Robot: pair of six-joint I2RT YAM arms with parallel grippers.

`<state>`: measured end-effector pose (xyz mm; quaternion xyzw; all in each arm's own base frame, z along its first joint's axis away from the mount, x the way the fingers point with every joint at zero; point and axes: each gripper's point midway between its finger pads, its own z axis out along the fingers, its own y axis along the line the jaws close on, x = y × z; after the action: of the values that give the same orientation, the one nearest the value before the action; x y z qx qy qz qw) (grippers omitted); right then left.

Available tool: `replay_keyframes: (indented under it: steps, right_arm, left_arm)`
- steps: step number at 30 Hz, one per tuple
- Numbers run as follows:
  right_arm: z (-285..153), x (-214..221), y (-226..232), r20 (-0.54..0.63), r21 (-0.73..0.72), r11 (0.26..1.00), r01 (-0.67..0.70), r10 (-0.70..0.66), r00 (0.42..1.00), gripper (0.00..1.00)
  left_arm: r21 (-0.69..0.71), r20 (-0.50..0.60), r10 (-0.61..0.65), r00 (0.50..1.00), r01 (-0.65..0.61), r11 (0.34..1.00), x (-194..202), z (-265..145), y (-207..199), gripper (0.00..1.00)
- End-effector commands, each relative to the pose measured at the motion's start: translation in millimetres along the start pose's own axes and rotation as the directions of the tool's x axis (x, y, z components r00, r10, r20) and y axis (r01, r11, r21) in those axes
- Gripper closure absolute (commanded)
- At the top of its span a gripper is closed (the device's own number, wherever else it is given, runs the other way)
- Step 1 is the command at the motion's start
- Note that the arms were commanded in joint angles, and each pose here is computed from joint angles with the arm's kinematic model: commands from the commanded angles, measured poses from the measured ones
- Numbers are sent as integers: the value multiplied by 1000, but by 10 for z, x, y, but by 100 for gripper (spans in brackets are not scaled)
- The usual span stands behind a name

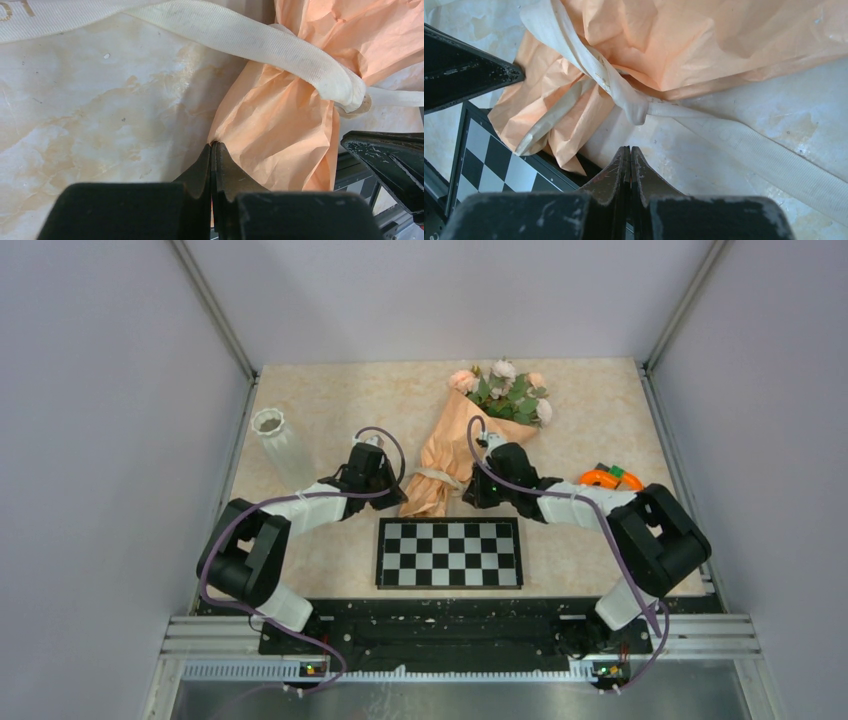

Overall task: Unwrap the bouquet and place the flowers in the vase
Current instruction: Untie the ribbon from the wrapping paper.

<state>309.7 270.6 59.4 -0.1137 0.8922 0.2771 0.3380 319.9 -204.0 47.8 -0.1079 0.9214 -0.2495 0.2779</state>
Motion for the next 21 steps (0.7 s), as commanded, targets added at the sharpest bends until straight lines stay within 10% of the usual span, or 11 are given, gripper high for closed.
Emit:
replay_keyframes:
  steps: [1,6,12,21]
  right_arm:
    - [-85,-213,86,79,-27,1000,-2,4,997,100]
    - [-163,-314,114,104,-19,1000,2,0,995,99]
    - [-166,-439,165,100,-19,999,42,-40,994,77]
    - [-18,-682,242,105,-58,997,53,-47,993,66]
  left_arm:
    - [-11,27,21,999,-20,1000,-66,-97,19,100]
    - [-9,32,37,999,-37,999,-100,-126,5,99]
    - [-23,49,75,996,-74,997,-209,-187,-37,67]
    - [-35,86,114,990,-111,993,-396,-318,-133,46]
